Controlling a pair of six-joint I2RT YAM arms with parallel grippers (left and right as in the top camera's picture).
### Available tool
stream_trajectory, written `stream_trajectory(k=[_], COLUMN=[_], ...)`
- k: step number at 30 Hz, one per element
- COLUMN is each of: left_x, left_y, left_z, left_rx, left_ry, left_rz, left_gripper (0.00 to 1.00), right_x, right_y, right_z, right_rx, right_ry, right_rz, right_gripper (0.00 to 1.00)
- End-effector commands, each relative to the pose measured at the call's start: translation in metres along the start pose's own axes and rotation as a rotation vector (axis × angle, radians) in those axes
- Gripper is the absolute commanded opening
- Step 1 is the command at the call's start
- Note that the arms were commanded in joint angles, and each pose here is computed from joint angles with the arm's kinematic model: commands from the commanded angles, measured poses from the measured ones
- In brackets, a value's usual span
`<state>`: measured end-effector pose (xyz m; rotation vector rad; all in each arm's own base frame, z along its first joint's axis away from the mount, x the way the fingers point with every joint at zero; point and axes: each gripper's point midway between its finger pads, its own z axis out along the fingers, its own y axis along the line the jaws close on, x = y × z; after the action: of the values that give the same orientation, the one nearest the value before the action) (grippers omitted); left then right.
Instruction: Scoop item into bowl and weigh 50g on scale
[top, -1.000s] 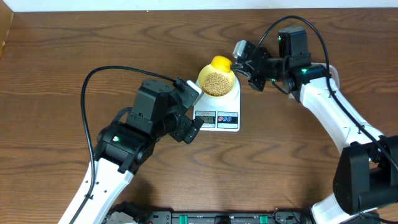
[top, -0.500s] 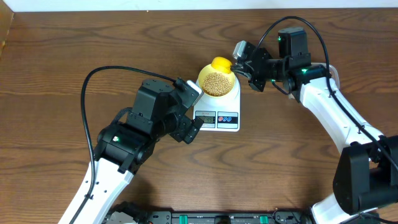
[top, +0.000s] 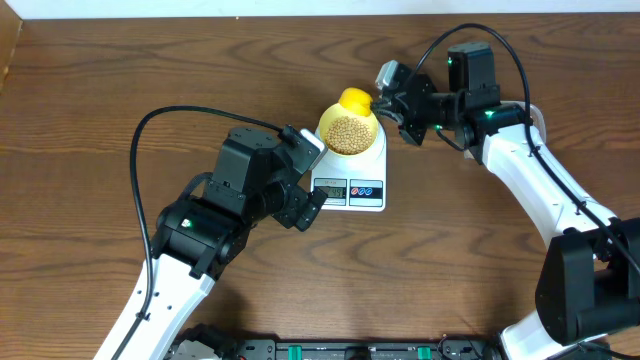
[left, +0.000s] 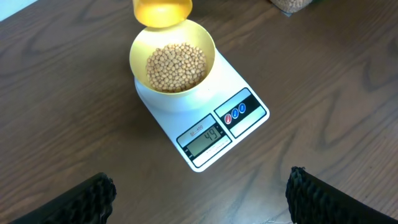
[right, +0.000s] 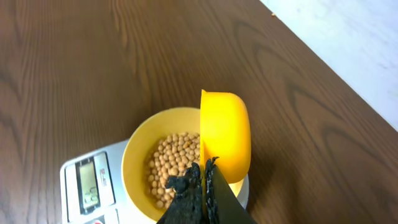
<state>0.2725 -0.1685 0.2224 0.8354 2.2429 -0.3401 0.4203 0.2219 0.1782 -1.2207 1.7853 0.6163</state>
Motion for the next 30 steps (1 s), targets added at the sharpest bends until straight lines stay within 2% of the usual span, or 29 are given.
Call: stream_trajectory(k=[1, 11, 30], left_x=[-0.003, -0.003, -0.003], left_y=[0.002, 0.002, 0.002], left_z=[-0.004, -0.004, -0.004], left_rx=[-0.009, -0.009, -0.009], left_ry=[-0.014, -0.014, -0.014], left_rz=[-0.010, -0.010, -0.010], left_gripper=[0.90, 0.90, 0.90], right_x=[-0.004, -0.026, -0.037], right_y=[-0.002, -0.032, -0.034], right_z=[0.000, -0.021, -0.022], right_rx=[0.001, 0.083, 0.090], right_ry=[-0.020, -0.126, -0.161], right_rz=[0.135, 0.377, 0.362], right_gripper=[0.01, 0.01, 0.01])
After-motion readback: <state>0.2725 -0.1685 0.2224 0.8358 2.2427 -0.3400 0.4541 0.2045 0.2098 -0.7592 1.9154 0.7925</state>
